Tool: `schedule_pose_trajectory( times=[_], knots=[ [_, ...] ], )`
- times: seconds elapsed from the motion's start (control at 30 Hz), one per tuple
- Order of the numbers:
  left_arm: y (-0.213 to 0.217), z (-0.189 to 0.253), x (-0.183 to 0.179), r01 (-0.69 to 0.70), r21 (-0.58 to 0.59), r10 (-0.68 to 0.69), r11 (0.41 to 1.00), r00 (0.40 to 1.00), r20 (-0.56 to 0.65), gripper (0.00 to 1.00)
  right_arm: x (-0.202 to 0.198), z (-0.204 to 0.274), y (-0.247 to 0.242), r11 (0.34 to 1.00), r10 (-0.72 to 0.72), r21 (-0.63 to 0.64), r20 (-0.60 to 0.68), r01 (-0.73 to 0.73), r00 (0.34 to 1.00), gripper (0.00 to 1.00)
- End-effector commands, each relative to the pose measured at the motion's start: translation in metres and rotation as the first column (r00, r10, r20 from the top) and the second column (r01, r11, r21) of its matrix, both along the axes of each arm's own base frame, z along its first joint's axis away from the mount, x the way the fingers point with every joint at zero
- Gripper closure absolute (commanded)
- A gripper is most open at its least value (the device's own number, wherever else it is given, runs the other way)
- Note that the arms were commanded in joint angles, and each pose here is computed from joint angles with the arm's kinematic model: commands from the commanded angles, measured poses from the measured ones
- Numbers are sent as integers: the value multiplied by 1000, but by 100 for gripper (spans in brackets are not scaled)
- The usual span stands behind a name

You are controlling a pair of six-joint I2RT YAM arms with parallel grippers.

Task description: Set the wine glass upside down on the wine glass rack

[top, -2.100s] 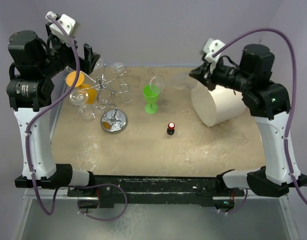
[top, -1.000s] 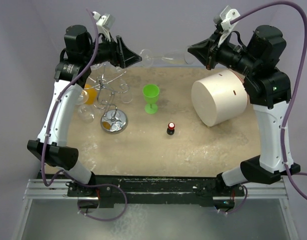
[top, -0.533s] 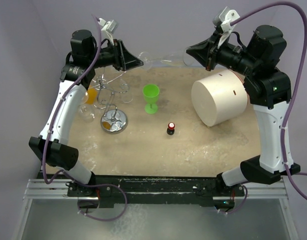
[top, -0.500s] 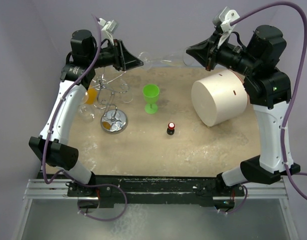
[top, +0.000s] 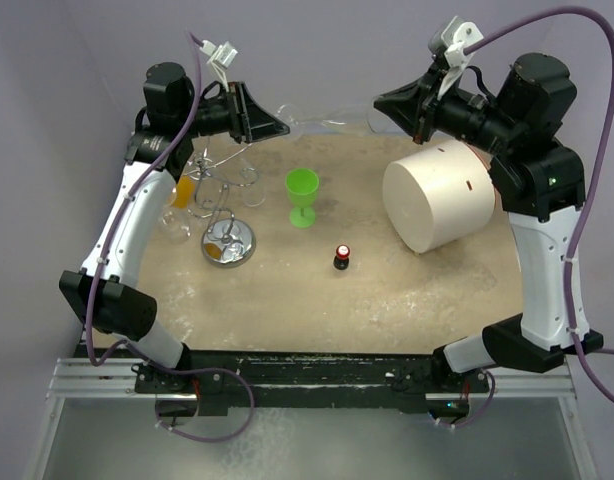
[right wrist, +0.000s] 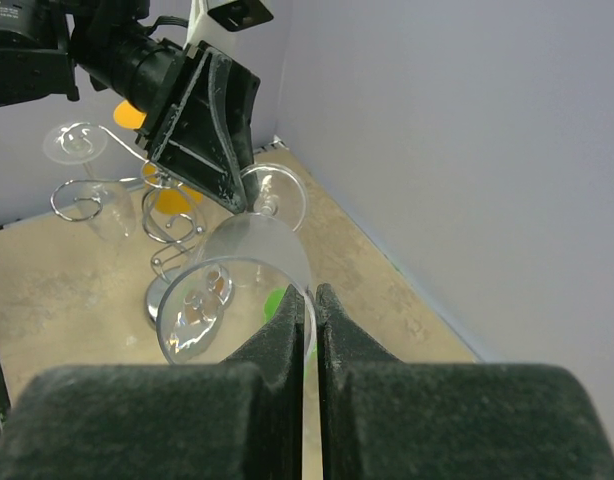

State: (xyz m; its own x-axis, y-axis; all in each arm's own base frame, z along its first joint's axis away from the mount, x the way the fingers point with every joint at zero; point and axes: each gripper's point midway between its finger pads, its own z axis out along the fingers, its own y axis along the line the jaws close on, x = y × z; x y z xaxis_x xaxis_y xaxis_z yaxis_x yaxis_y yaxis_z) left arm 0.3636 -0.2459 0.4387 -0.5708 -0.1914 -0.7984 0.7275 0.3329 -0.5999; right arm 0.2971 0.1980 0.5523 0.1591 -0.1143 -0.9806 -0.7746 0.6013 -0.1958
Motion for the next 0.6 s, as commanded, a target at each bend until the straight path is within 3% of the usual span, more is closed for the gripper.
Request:
schedule_pose_trajectory(
  times=[0.0, 0.27, 0.43, 0.57],
  knots=[
    [-2, 23, -16, 49, -44, -46, 998, 998, 50, 66, -11, 28, -2, 999, 16, 30, 111, -20, 994, 100],
    [-3, 24, -18, 67, -46, -63, 997, 996, 67, 81, -8, 22, 1, 999, 26, 25, 99, -29, 995, 100],
    [-2, 26, -21, 68, -47, -64, 997, 995, 74, 100, -12, 18, 3, 998, 50, 20, 91, -52, 995, 100],
    [-1, 27, -23, 57, -48, -53, 997, 996, 78, 100, -13, 16, 2, 999, 44, 12, 95, -45, 994, 98]
  ],
)
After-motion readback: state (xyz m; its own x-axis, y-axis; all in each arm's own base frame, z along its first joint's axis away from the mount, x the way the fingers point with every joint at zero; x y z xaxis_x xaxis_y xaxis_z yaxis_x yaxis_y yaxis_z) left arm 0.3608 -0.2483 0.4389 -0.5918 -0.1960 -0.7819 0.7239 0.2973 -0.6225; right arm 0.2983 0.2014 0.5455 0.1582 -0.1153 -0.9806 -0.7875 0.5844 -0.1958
